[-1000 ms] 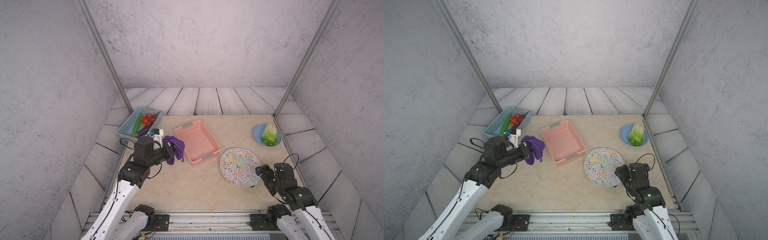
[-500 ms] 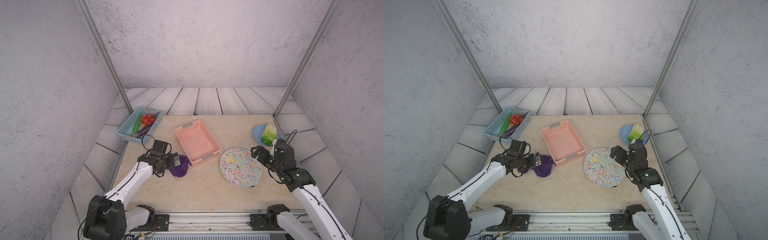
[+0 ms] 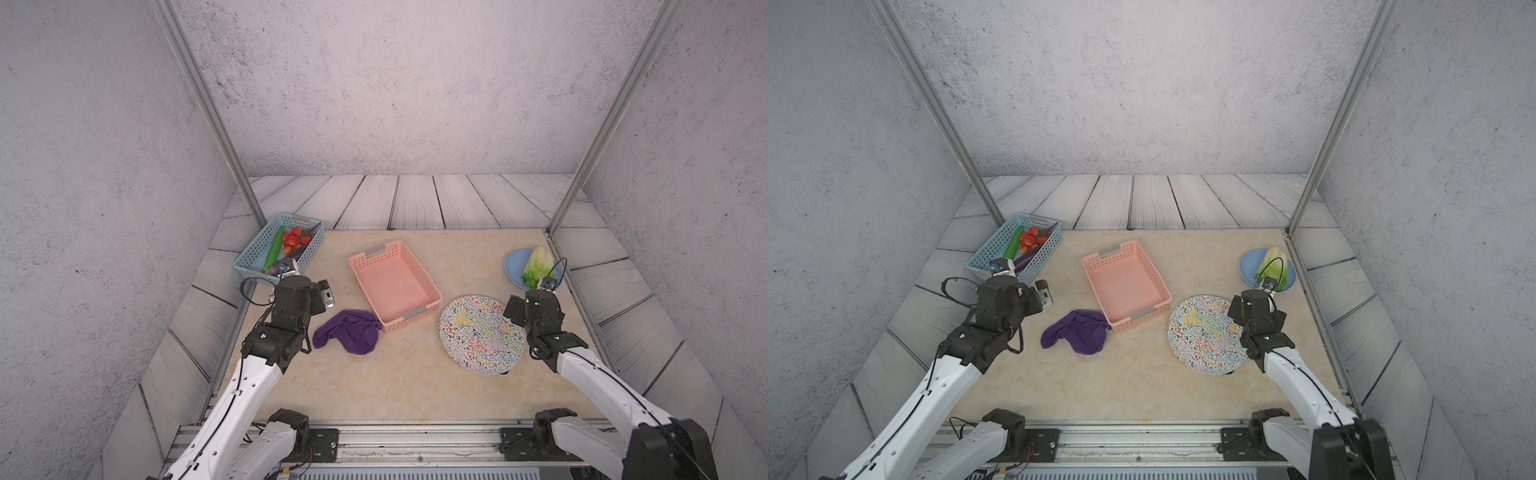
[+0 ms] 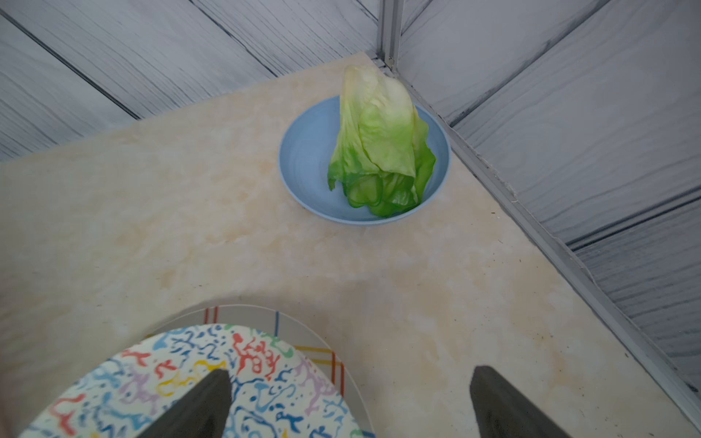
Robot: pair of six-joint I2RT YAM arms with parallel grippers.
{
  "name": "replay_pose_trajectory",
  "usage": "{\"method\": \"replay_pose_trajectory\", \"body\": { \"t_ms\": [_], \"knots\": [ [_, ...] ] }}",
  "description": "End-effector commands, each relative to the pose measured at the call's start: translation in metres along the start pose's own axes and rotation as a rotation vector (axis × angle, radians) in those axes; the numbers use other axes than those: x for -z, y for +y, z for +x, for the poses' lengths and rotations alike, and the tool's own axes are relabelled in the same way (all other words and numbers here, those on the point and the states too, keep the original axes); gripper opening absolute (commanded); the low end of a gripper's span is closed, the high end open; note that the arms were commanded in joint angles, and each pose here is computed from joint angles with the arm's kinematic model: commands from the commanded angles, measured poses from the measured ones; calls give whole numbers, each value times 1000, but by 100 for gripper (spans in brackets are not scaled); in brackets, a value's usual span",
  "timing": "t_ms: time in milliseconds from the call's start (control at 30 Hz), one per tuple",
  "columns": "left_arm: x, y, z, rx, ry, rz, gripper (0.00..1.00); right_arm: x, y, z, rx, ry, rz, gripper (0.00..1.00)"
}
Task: Wipe the wet plate dry
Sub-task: Place the towel at the center of the board, then reset both arms
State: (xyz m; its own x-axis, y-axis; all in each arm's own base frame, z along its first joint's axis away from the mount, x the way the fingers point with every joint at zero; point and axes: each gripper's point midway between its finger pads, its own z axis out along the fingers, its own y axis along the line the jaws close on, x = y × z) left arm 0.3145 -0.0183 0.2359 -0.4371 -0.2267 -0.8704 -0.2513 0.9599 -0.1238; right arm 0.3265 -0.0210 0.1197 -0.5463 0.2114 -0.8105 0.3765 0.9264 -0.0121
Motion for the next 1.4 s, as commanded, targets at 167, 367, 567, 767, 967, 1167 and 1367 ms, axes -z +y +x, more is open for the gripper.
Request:
{"method": "replay_pose_trajectory", "body": {
  "t_ms": [167,367,567,767,967,1167,1367],
  "knots": [
    [-37,39,29,-126,-131,-203,99,-47,-7,-28,150,-46,133,99],
    [-53,48,44,-189,-91,-265,99,-59,4,-28,131,-131,46,99],
    [-58,48,49,-197,-76,-265,99,-70,21,-21,142,-258,-79,99],
    [-61,48,53,-205,-78,-260,99,-73,22,-17,126,-272,-131,99],
    [-74,49,53,-230,-69,-275,99,-71,21,-18,130,-279,-130,99],
    [-113,48,59,-243,-14,-259,99,-71,21,-18,129,-284,-129,99],
    [-145,49,63,-237,31,-224,99,-71,21,-18,128,-286,-129,99]
  ]
}}
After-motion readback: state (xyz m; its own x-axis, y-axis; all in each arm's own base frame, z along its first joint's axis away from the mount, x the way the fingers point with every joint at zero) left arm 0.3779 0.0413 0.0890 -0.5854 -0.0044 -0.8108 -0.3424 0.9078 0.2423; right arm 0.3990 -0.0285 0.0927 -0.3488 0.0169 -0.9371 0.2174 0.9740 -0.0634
